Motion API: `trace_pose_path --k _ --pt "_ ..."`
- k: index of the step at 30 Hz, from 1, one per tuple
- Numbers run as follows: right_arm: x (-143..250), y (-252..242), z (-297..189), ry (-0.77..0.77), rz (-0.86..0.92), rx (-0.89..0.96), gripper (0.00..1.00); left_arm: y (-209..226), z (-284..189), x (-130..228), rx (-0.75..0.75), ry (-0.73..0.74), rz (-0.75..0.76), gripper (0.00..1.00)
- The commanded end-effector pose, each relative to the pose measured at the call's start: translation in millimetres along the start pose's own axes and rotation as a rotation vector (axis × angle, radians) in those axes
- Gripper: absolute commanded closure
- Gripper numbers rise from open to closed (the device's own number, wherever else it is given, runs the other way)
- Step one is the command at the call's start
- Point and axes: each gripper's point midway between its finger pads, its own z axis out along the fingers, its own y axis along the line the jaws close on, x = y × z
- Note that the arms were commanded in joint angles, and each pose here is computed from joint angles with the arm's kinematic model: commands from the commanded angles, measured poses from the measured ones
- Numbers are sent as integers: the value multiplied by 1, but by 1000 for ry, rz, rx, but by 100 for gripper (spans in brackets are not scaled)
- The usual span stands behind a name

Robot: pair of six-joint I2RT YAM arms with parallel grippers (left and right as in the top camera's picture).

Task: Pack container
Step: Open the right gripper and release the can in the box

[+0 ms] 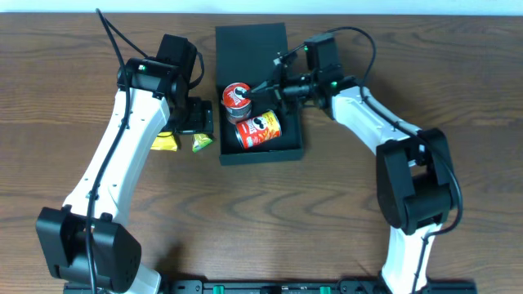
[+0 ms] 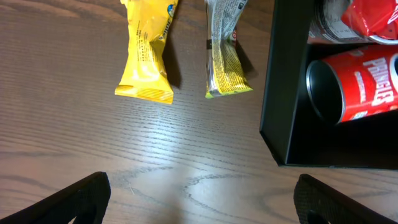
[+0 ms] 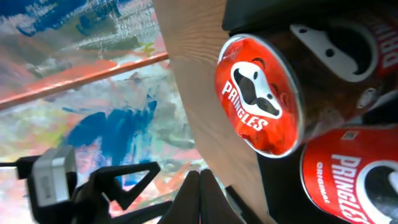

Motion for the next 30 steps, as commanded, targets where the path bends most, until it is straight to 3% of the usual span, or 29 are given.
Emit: trace_pose_path --k 1,14,30 --pt "-10 -8 2 -56 -3 32 98 1 -2 -4 -8 -8 -9 4" --pt "-30 -26 -1 -183 -43 127 99 1 -2 -4 -8 -9 -9 5" --pt "-23 -32 10 -187 -35 172 99 0 -2 -5 -7 -14 -9 5"
